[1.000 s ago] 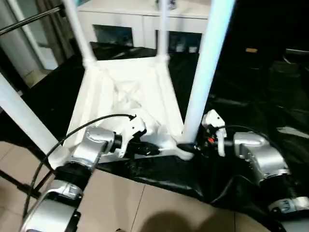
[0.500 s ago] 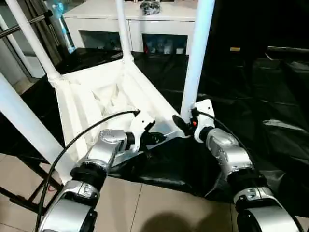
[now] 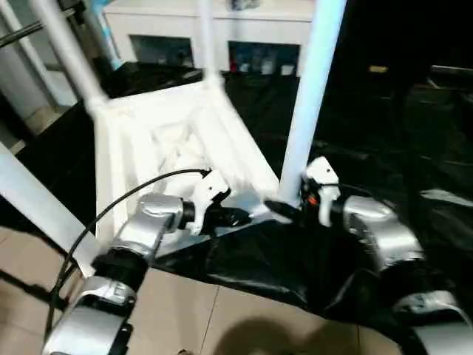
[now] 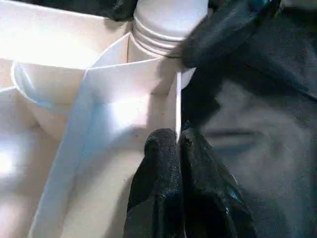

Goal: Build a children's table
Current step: Rotate leg to tighten

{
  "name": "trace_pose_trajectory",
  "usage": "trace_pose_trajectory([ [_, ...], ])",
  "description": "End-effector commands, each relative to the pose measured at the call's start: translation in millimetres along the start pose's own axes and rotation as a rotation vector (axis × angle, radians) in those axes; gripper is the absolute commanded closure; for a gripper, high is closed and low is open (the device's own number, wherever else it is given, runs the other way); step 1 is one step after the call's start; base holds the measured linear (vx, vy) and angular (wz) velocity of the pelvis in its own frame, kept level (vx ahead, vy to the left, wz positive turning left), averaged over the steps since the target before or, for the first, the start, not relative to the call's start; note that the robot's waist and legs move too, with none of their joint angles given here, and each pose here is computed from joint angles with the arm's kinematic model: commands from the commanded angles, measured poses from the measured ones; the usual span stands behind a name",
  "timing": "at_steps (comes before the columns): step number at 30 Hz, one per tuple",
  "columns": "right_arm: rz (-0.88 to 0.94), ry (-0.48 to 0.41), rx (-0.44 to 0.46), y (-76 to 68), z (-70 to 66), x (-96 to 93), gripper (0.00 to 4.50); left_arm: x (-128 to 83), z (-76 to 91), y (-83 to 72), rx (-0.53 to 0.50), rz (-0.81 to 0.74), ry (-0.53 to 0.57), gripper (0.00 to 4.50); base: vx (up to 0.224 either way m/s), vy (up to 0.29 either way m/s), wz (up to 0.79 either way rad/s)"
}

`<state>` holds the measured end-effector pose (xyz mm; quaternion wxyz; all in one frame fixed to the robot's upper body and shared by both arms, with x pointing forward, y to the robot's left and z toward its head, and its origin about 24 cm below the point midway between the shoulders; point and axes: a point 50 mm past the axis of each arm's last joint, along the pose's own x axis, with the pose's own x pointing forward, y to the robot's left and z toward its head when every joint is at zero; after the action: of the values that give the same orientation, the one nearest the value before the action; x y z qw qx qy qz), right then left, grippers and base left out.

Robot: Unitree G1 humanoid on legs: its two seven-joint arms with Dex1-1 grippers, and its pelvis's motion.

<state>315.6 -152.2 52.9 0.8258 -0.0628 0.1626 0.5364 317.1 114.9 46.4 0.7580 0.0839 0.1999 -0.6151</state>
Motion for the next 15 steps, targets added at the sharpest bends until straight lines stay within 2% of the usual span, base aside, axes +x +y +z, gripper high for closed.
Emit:
trace_pose_trajectory([
  [1,0.161,-0.007,-0.016,15.0,5.0,10.3,0.83,6.3,18.4,-4.3,0.075,-0.057,-0.049,4.50,0.000,0.000,0.00],
  [2,0.180,-0.003,-0.018,14.9,5.8,7.4,1.05,4.7,17.5,-4.3,0.075,-0.065,-0.042,4.50,0.000,0.000,0.00],
  [4,0.217,0.008,-0.031,15.1,8.5,1.0,1.14,0.1,13.5,-4.2,0.077,-0.088,-0.013,4.50,0.000,0.000,0.00],
  [6,0.228,0.011,-0.032,15.4,9.4,-0.3,1.18,-0.9,12.6,-4.1,0.078,-0.093,-0.007,4.50,0.000,0.000,0.00],
  [13,0.279,0.027,-0.039,19.7,11.4,-1.6,1.85,-4.3,12.2,-2.4,0.077,-0.100,0.004,4.50,0.000,0.000,0.00],
  [15,0.284,0.030,-0.036,21.2,10.4,-0.9,1.85,-4.2,12.4,-1.6,0.080,-0.091,0.004,4.50,0.000,0.000,0.00],
])
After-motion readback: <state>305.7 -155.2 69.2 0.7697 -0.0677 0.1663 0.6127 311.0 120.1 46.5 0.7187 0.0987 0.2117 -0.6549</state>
